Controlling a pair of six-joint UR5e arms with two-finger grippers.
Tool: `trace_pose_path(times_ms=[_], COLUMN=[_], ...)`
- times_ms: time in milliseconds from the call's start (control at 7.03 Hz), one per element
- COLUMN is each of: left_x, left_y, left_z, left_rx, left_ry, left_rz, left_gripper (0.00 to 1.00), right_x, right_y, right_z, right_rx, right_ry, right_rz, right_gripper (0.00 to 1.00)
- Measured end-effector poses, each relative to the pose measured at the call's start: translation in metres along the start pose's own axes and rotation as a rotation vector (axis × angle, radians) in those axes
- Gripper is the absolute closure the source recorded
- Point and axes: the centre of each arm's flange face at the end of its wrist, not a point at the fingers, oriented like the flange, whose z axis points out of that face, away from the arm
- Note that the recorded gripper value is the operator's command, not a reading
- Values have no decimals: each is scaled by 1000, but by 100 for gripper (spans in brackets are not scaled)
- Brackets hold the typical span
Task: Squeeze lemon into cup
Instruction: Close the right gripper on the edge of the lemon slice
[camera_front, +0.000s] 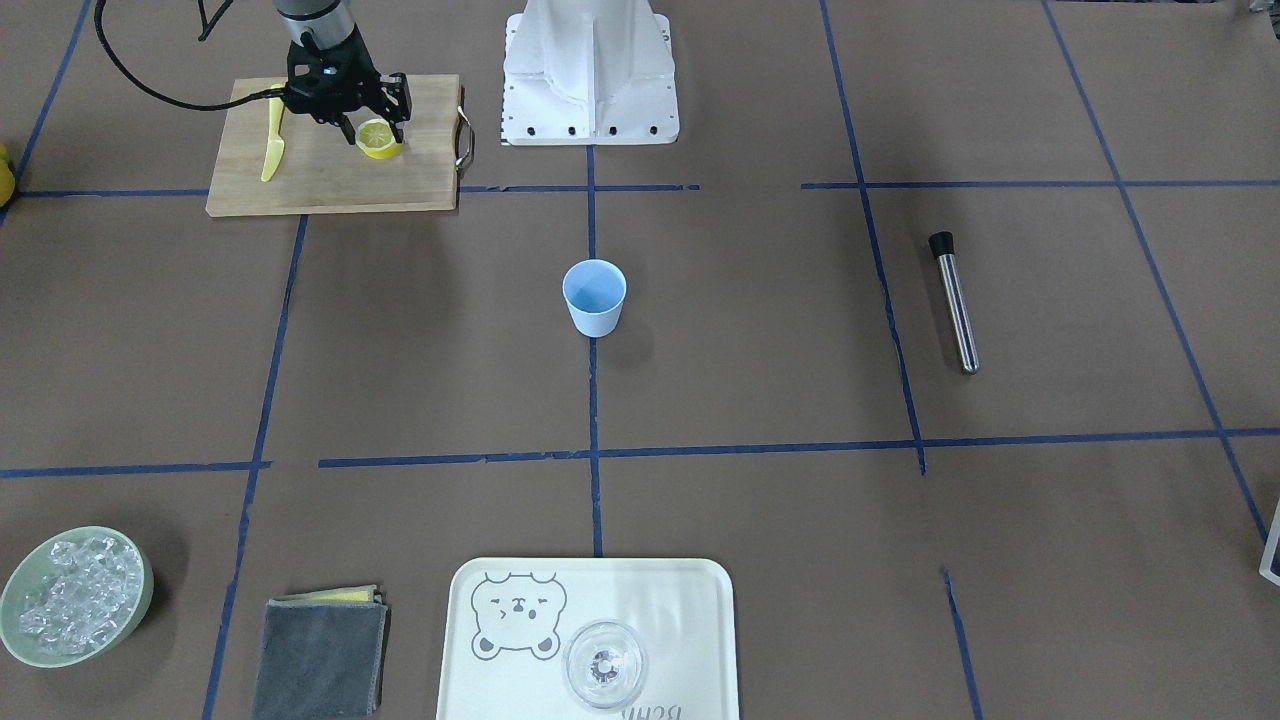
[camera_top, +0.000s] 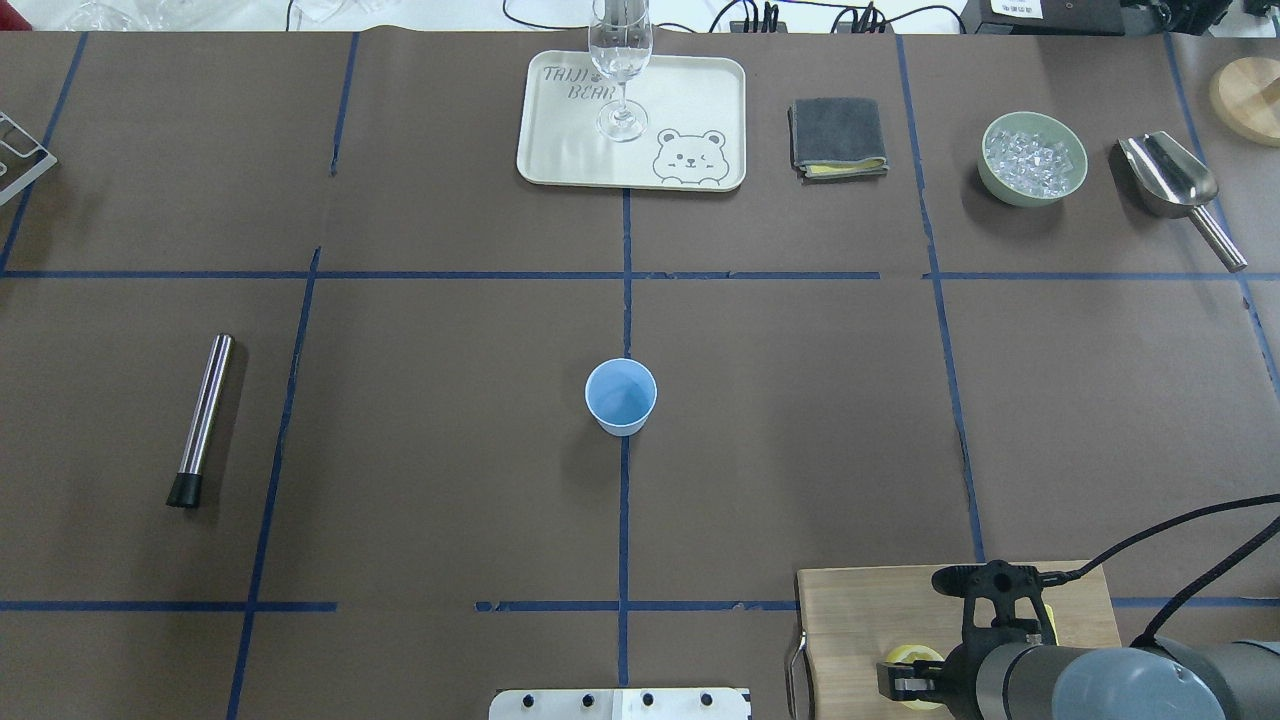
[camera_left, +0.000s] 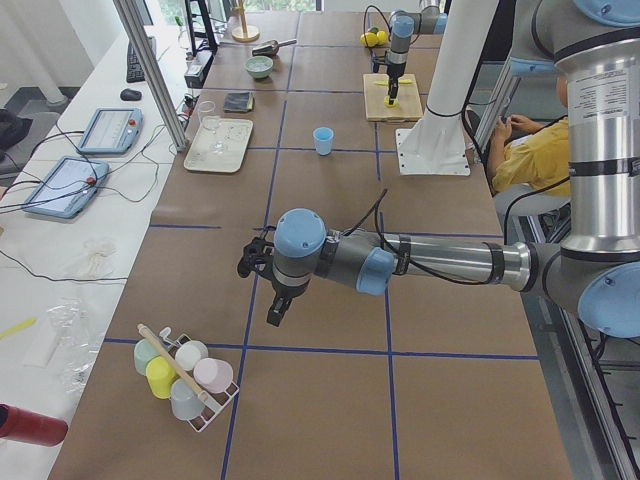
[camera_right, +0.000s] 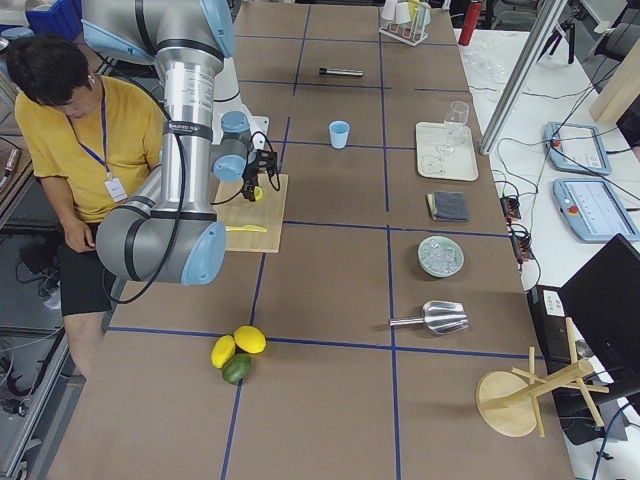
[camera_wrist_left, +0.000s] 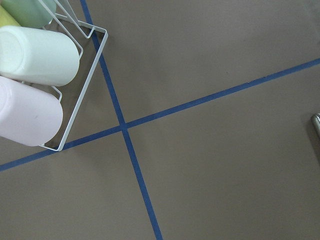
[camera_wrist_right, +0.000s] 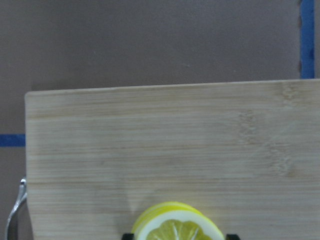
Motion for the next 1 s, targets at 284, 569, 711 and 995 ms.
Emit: trace_pose_path(times_ms=[284,569,711,995], left_x=[0,0,0,-1], left_y=[1,1,1,4], left_z=[0,0,-1,0], left_rx=[0,0,1,-1], left_ry=[0,0,0,1], left_rz=[0,-1,-2,-6], left_gripper=[0,0,0,0], right_x=[0,1,3,3], right_y=[-2,-12,-17,-22], right_z=[-1,-8,-10,-17], right_rx=[3,6,6,9], right_ry=[-2,-8,-9,-16], right_rz=[3,22,32,41], right_gripper=[46,46,46,45])
